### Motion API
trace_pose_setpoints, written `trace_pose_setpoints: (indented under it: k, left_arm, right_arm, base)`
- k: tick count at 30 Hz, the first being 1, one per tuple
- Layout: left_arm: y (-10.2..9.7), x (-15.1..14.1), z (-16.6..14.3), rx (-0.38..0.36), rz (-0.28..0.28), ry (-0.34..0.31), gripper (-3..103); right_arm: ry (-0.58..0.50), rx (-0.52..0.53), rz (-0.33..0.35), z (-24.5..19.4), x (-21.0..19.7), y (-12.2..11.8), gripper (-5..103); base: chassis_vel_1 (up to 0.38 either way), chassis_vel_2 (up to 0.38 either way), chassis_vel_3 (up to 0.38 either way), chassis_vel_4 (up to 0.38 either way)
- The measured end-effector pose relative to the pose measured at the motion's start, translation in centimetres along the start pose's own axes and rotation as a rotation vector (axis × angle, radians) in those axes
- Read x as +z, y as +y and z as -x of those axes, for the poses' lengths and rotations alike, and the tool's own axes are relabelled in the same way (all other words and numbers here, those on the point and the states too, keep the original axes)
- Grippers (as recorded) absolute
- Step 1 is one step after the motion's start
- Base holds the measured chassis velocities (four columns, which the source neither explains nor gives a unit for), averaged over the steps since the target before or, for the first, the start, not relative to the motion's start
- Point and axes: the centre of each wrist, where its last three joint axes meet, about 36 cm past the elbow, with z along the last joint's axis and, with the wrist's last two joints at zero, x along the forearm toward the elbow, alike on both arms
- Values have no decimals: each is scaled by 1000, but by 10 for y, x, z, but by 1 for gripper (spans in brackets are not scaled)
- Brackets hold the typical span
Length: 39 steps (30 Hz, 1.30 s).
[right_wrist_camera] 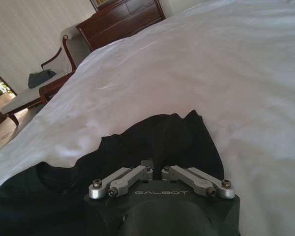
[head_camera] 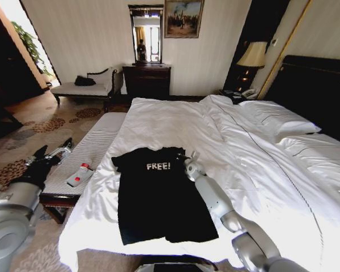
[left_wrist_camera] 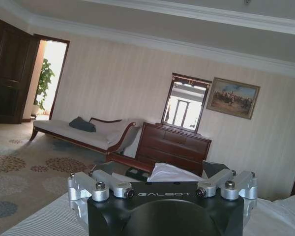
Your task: Fold the clothes on the bed.
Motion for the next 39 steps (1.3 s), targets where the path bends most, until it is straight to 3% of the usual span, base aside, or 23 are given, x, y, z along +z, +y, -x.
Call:
trace_pose_setpoints:
  k: [10, 13, 19, 22, 23, 24, 27, 29, 33, 39]
  left_arm:
    - [-2, 1, -2, 1, 1, 2, 100]
    - [-3, 1, -3, 1, 2, 1, 100]
    - [-4, 1, -5, 2, 4, 3, 100]
    - [-4, 1, -6, -2, 4, 7, 100]
    - [-4, 2, -6, -4, 4, 8, 100]
    - [-3, 2, -6, -6, 3, 9, 100]
    - [-3, 2, -7, -8, 4, 9, 100]
    - [-3, 2, -7, -8, 4, 9, 100]
    - [-3, 2, -7, -11, 5, 16, 100]
    - [-3, 3, -7, -15, 6, 22, 100]
  right_arm:
    - [-70, -97, -44, -21, 13, 18, 2]
    - [-105, -154, -111, -31, 28, 20, 2]
    - [-101, -128, -131, -25, 37, 11, -1]
    - [-108, -105, -129, -21, 35, 5, 3]
    - [-112, -98, -128, -20, 34, 3, 13]
    - [-116, -98, -128, -21, 33, 2, 13]
    - [-137, -131, -131, -29, 34, 7, 30]
    - [-145, -143, -132, -31, 36, 9, 30]
    - [-166, -196, -124, -43, 50, 19, 51]
    - [-161, -264, -157, -57, 73, 27, 68]
  base:
    - [0, 0, 0, 0]
    - [0, 0, 0, 0]
    - [0, 0, 0, 0]
    - [0, 0, 0, 0]
    - [0, 0, 0, 0]
    - [0, 0, 0, 0]
    - [0, 0, 0, 0]
    - [0, 0, 0, 0]
    - [0, 0, 0, 0]
    - [0, 0, 0, 0]
